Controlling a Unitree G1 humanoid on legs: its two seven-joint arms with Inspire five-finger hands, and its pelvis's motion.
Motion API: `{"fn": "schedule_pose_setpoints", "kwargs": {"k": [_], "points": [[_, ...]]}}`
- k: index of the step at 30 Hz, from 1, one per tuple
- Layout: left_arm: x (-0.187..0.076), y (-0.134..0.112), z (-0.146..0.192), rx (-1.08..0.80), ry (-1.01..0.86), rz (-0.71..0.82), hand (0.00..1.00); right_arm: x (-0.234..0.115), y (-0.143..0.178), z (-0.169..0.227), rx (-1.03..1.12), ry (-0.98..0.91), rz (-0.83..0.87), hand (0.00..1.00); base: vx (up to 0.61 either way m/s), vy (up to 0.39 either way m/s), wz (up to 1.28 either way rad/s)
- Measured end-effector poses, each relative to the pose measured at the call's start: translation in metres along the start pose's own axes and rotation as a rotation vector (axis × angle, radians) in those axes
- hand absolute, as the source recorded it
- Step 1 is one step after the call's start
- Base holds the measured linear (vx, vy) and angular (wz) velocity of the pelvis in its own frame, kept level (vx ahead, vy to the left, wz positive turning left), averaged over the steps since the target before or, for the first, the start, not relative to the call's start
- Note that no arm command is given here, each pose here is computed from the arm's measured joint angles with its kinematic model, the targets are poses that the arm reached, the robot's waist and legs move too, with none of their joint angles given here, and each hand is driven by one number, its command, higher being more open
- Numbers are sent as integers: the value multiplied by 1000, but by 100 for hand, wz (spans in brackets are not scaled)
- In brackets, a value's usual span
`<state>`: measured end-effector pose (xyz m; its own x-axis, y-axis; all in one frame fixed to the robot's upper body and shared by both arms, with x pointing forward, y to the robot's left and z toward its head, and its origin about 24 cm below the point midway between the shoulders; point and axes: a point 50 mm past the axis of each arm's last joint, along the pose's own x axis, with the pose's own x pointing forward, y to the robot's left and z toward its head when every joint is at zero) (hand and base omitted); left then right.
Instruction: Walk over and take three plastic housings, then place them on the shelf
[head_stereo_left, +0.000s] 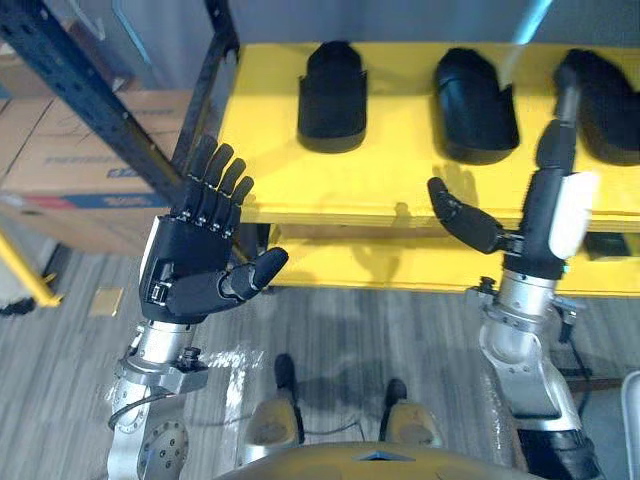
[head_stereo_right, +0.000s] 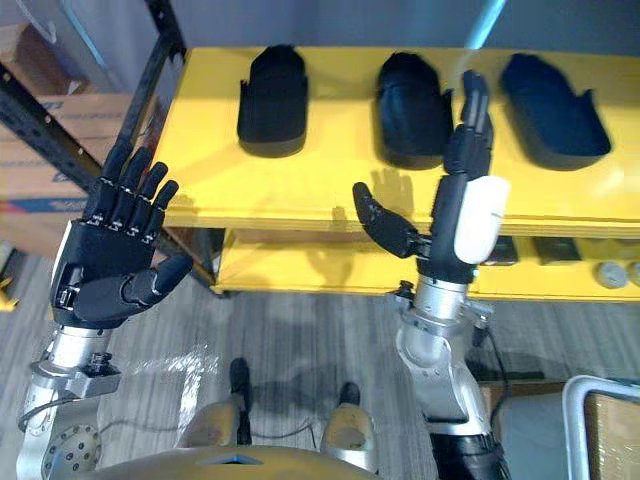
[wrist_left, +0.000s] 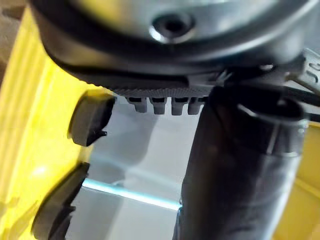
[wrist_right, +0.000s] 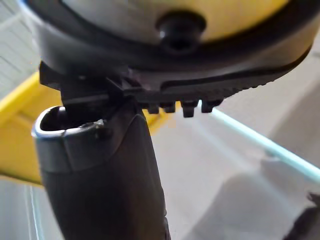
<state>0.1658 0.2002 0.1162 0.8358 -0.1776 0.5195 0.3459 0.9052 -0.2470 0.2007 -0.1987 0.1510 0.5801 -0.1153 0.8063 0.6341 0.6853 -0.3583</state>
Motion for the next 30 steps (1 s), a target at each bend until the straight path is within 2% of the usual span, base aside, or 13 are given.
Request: {"fn": "schedule_pose_setpoints", "kwargs": {"k": [4, 9, 15, 19, 22, 24, 26, 30], "points": [[-6, 15, 11, 39, -47, 90, 100, -6, -14, -8, 63, 48, 27, 100, 35, -17, -5], [-28, 40, 13, 81, -55, 318, 100, -33, -29, -43, 94, 312, -21, 100, -1, -2, 0], [-78, 62, -11, 87, 134, 536, 100, -117, -63, -95, 28, 835, -222, 100, -7, 13, -11], [-100, 77, -14, 109, 186, 596, 100, -159, -81, -114, -45, 1063, -288, 100, 14, 5, -4], [-114, 83, -26, 37, 291, 547, 100, -195, -94, -124, -96, 1248, -328, 100, 6, 1, 1], [-131, 89, -45, -55, 409, 566, 100, -217, -94, -130, -83, 1377, -323, 100, 0, 0, 0], [-168, 94, -83, -205, 604, 726, 100, -251, -85, -133, -6, 1561, -285, 100, 0, 0, 0], [-215, 86, -116, -341, 834, 971, 100, -286, -66, -129, 115, 1767, -210, 100, 0, 0, 0]]}}
